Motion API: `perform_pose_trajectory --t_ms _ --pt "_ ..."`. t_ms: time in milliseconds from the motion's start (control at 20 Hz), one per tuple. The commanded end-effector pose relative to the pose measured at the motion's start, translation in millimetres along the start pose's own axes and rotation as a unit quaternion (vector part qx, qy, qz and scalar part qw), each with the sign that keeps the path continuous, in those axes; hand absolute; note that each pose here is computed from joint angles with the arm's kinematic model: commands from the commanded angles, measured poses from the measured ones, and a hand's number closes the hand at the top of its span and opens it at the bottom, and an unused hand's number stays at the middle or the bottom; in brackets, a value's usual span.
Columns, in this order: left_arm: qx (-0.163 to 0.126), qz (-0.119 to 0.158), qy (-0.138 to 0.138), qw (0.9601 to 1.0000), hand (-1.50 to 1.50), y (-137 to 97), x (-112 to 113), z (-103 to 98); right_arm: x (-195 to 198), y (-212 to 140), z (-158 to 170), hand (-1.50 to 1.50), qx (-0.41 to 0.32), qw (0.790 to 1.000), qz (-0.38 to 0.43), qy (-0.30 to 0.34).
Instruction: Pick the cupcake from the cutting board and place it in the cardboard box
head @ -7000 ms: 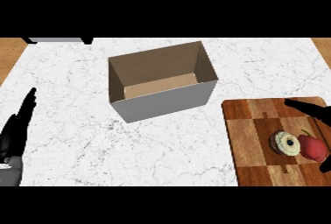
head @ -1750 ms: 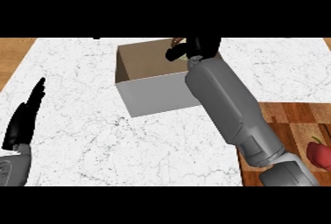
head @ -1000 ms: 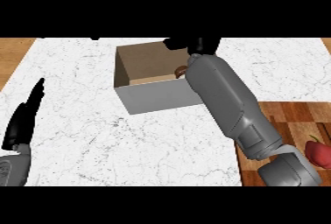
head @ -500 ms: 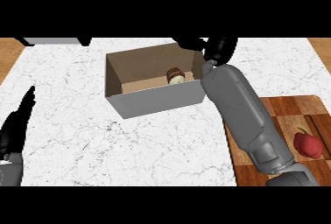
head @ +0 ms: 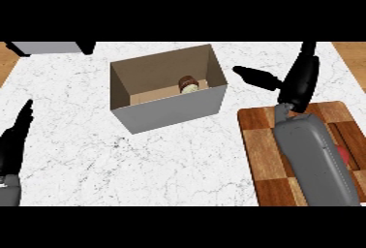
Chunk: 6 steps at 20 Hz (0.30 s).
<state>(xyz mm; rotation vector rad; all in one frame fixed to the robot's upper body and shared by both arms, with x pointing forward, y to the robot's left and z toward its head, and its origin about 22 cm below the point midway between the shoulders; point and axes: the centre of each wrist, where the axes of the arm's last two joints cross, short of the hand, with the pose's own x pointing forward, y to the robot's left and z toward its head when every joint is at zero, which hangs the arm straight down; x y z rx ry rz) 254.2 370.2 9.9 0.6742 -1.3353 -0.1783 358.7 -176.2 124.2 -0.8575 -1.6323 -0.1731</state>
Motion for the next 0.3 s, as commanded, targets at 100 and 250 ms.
perform_pose_trajectory --t_ms 100,250 --pt "0.005 0.01 0.005 0.9999 0.0 7 13 -4 -21 -93 29 -1.5 0.025 0.999 0.022 -0.004" --pt "-0.001 -0.001 0.004 1.0 0.0 0 8 1 -20 -121 55 -1.5 0.049 0.998 0.045 0.011"
